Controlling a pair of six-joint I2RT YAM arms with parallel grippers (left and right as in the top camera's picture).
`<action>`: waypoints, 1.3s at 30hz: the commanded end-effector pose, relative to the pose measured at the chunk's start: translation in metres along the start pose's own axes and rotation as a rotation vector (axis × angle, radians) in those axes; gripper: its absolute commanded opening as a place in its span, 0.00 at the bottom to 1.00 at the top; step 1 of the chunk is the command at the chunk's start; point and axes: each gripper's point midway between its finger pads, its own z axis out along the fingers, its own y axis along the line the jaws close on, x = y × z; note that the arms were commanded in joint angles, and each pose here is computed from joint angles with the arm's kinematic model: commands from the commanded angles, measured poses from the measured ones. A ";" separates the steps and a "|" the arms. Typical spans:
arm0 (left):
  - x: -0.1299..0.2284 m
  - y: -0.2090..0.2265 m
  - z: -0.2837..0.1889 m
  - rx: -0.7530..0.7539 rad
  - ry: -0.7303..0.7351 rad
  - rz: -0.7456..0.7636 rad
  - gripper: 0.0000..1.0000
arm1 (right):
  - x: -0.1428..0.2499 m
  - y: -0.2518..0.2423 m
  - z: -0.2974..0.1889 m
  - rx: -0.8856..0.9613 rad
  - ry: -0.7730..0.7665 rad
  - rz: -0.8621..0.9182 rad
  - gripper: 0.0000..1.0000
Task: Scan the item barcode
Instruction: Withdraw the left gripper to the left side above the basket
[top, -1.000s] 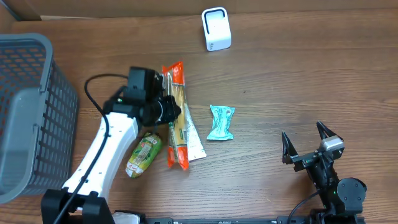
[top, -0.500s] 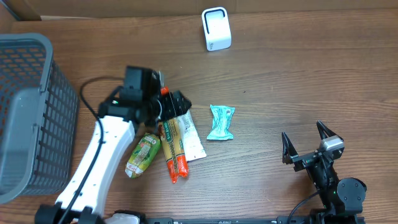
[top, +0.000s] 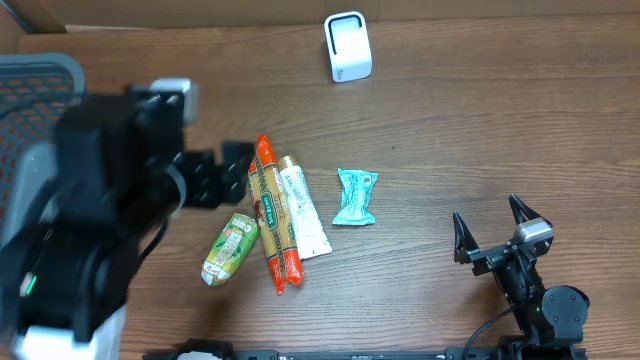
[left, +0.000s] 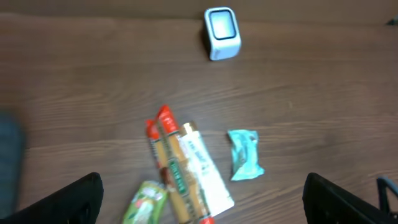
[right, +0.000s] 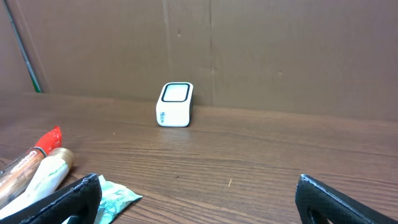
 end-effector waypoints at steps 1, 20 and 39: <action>0.010 0.021 -0.047 -0.124 -0.087 0.049 0.94 | 0.002 0.002 0.000 -0.010 -0.002 -0.004 1.00; 0.077 0.074 -0.083 -0.429 0.000 0.115 1.00 | 0.002 0.002 0.000 -0.010 -0.002 -0.004 1.00; 0.036 0.113 0.020 -0.381 0.077 0.019 0.99 | 0.002 0.002 0.000 -0.010 -0.002 -0.004 1.00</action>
